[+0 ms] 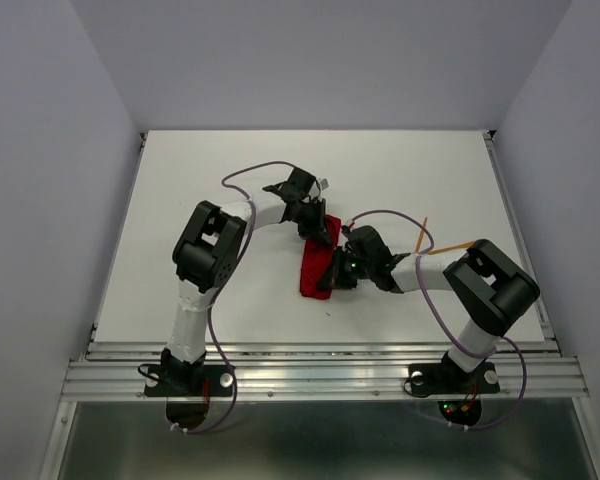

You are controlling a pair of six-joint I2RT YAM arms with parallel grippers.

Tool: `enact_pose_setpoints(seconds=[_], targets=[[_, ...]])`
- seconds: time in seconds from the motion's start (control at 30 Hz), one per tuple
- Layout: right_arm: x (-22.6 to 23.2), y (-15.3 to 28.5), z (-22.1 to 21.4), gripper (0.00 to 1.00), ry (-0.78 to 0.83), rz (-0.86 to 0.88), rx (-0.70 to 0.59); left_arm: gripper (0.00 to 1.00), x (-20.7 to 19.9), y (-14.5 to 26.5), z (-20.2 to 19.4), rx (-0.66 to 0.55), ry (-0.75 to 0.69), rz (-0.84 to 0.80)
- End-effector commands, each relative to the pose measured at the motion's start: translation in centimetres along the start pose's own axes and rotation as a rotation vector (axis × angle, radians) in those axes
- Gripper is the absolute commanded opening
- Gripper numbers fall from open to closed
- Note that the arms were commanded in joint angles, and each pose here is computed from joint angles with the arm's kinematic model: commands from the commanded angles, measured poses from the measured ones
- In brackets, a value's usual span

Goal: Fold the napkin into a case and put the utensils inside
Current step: Smooth out the smaller rectangle-folded napkin at the center of the board.

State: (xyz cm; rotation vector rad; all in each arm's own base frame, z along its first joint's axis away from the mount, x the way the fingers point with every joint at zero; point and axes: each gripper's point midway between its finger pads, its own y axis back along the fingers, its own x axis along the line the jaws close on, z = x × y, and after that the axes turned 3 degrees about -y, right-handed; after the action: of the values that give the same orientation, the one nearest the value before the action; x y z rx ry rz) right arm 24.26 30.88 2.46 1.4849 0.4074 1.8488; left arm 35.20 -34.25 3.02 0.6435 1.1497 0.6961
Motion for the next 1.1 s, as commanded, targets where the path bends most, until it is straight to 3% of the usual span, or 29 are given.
enact_pose_setpoints(seconds=[0.0, 0.33, 0.57, 0.63, 0.7, 0.77, 0.8, 0.87, 1.0, 1.07], targets=[[-1.0, -0.2, -0.4, 0.01, 0.014, -0.048, 0.013, 0.00, -1.3, 0.2, 2.7, -0.072, -0.023, -0.027], [-1.1, -0.2, -0.6, 0.01, 0.019, -0.047, 0.024, 0.00, -0.2, -0.3, 5.1, -0.141, -0.001, 0.038], [0.0, 0.7, 0.1, 0.01, 0.027, -0.024, -0.013, 0.00, 0.6, -1.1, 5.1, -0.127, -0.005, 0.056], [1.2, 1.9, 1.6, 0.13, 0.040, -0.020, -0.083, 0.00, 0.9, -1.2, 4.4, -0.110, -0.011, 0.059], [1.4, 3.1, 3.7, 0.32, 0.052, -0.049, -0.153, 0.00, 1.4, -1.4, 3.7, -0.097, -0.013, 0.063], [2.0, 4.5, 5.6, 0.39, 0.060, -0.045, -0.213, 0.00, 1.5, -1.5, 3.3, -0.090, -0.013, 0.060], [1.7, 5.3, 7.3, 0.48, 0.059, -0.056, -0.255, 0.00, 1.7, -1.5, 3.2, -0.088, -0.012, 0.057], [0.4, 6.8, 10.0, 0.52, 0.042, -0.092, -0.329, 0.00, 1.8, -1.8, 2.8, -0.081, -0.012, 0.050], [-1.4, 7.8, 12.6, 0.51, 0.009, -0.118, -0.372, 0.00, 1.8, -1.9, 2.5, -0.072, -0.024, 0.042], [-1.3, 7.8, 14.5, 0.38, 0.016, -0.114, -0.387, 0.00, 1.8, -1.9, 2.6, -0.074, -0.028, 0.042]])
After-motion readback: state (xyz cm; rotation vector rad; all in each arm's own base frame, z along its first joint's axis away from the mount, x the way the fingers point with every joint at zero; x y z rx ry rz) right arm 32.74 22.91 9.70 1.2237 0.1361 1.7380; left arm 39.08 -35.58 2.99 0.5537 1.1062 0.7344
